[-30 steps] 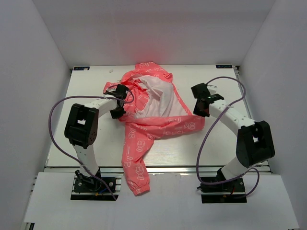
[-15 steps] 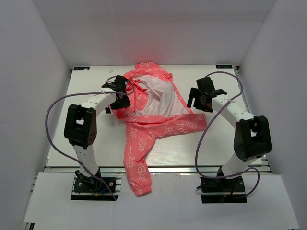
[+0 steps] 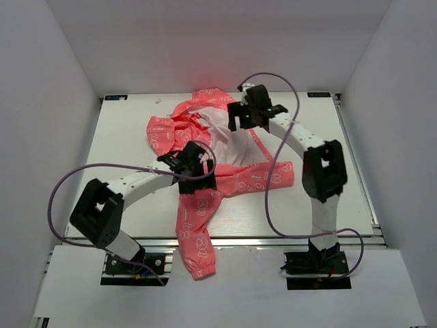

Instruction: Zip up the jacket

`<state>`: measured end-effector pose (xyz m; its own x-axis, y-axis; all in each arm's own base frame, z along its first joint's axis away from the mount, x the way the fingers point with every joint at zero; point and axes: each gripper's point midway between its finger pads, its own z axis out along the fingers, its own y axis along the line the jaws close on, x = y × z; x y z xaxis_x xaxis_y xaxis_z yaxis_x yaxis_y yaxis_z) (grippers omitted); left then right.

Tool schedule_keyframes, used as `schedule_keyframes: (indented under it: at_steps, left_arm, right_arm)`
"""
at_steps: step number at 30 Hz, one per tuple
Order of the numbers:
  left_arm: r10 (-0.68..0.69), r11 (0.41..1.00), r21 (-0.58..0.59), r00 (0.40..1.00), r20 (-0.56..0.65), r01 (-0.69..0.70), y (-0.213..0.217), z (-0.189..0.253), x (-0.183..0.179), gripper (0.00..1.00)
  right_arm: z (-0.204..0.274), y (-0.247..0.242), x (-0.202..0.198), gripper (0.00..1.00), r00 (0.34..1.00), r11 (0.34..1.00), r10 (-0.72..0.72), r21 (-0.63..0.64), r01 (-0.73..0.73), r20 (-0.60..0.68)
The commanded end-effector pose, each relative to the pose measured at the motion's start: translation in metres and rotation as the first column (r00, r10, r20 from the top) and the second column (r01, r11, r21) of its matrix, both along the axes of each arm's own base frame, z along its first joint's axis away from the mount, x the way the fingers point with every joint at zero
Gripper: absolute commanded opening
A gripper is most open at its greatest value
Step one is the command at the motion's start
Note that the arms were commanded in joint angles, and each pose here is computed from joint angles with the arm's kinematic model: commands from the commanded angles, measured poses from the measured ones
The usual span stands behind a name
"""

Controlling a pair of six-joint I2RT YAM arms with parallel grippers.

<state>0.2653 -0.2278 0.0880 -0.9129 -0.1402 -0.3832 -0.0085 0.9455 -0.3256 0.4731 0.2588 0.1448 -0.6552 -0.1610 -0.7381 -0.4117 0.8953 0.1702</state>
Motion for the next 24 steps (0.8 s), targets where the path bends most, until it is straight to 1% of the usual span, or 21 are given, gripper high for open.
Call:
schedule_keyframes:
  at_steps: [1,2,3,4,6,7,8,9,10,12,13,14,15,17,18,19,20,21,22,23,24]
  left_arm:
    - [-0.033,0.991,-0.135,0.994,-0.107,0.019,-0.023,-0.025,-0.022,0.98]
    - [-0.024,0.992,-0.124,0.992,-0.121,0.009,-0.02,-0.032,-0.024,0.98]
    - [0.014,0.998,-0.058,0.991,-0.136,-0.022,-0.011,-0.043,-0.021,0.98]
    - [0.034,0.999,-0.02,0.99,-0.135,-0.037,-0.006,-0.047,-0.018,0.98]
    - [0.074,0.995,0.08,0.992,-0.101,-0.066,0.005,-0.05,-0.001,0.98]
    - [0.08,0.992,0.104,0.993,-0.089,-0.071,0.007,-0.051,0.004,0.98]
    - [0.079,0.989,0.131,0.994,-0.074,-0.069,0.014,-0.053,0.012,0.98]
    - [0.116,0.976,0.193,0.991,-0.065,-0.101,0.026,-0.057,0.022,0.98]
    - [0.156,0.966,0.22,0.985,-0.07,-0.138,0.042,-0.061,0.032,0.98]
    - [0.22,0.952,0.241,0.97,-0.105,-0.19,0.063,-0.069,0.044,0.98]
    - [0.257,0.952,0.212,0.952,-0.169,-0.219,0.079,-0.081,0.05,0.98]
    - [0.282,0.949,0.199,0.941,-0.186,-0.245,0.087,-0.086,0.055,0.98]
    - [0.302,0.945,0.187,0.937,-0.178,-0.269,0.093,-0.09,0.063,0.98]
    - [0.333,0.936,0.189,0.924,-0.19,-0.298,0.108,-0.101,0.075,0.98]
    - [0.333,0.935,0.192,0.926,-0.18,-0.299,0.11,-0.101,0.083,0.98]
    - [0.33,0.933,0.204,0.929,-0.164,-0.296,0.109,-0.105,0.1,0.98]
    - [0.316,0.936,0.212,0.936,-0.153,-0.281,0.109,-0.105,0.11,0.98]
    - [0.303,0.94,0.213,0.94,-0.155,-0.267,0.106,-0.107,0.118,0.98]
    - [0.278,0.946,0.212,0.952,-0.132,-0.247,0.101,-0.11,0.143,0.98]
    - [0.271,0.947,0.214,0.955,-0.124,-0.241,0.098,-0.111,0.155,0.98]
    - [0.262,0.948,0.219,0.956,-0.133,-0.229,0.096,-0.112,0.163,0.98]
  right_arm:
    - [-0.03,0.035,0.022,0.89,0.992,0.991,0.123,-0.05,-0.122,0.017]
    - [-0.039,0.041,0.025,0.89,0.992,0.99,0.126,-0.06,-0.125,0.002]
    - [-0.031,0.048,0.034,0.88,0.992,0.991,0.125,-0.054,-0.124,0.02]
    - [-0.056,0.046,0.035,0.88,0.994,0.991,0.105,-0.081,-0.107,-0.032]
    - [-0.072,0.046,0.036,0.86,0.995,0.991,0.088,-0.098,-0.092,-0.049]
    - [-0.08,0.047,0.036,0.82,0.995,0.991,0.086,-0.096,-0.09,-0.052]
    - [-0.087,0.04,0.036,0.73,0.997,0.991,0.058,-0.12,-0.064,-0.053]
    - [-0.101,0.032,0.03,0.7,0.996,0.988,0.038,-0.148,-0.049,-0.078]
    - [-0.107,0.028,0.026,0.64,0.996,0.987,0.021,-0.158,-0.034,-0.088]
    - [-0.117,0.018,0.016,0.6,0.994,0.983,-0.009,-0.182,-0.012,-0.113]
    - [-0.129,0.005,0.001,0.54,0.99,0.977,-0.032,-0.214,0.001,-0.14]
    - [-0.133,-0.001,-0.005,0.52,0.987,0.976,-0.067,-0.215,0.034,-0.147]
    - [-0.137,-0.008,-0.013,0.52,0.983,0.974,-0.094,-0.221,0.058,-0.156]
    - [-0.148,-0.027,-0.047,0.51,0.97,0.967,-0.139,-0.237,0.091,-0.198]
    - [-0.153,-0.03,-0.061,0.5,0.96,0.969,-0.165,-0.218,0.115,-0.227]
    - [-0.16,-0.042,-0.091,0.5,0.945,0.967,-0.178,-0.228,0.116,-0.274]
    - [-0.163,-0.046,-0.107,0.5,0.935,0.967,-0.187,-0.225,0.121,-0.3]
    - [-0.152,-0.041,-0.122,0.51,0.93,0.974,-0.189,-0.179,0.137,-0.315]
    - [-0.155,-0.035,-0.143,0.52,0.927,0.978,-0.163,-0.177,0.107,-0.338]
    - [-0.169,-0.042,-0.175,0.52,0.909,0.975,-0.162,-0.203,0.088,-0.383]
    - [-0.16,-0.034,-0.189,0.52,0.914,0.98,-0.152,-0.176,0.091,-0.376]
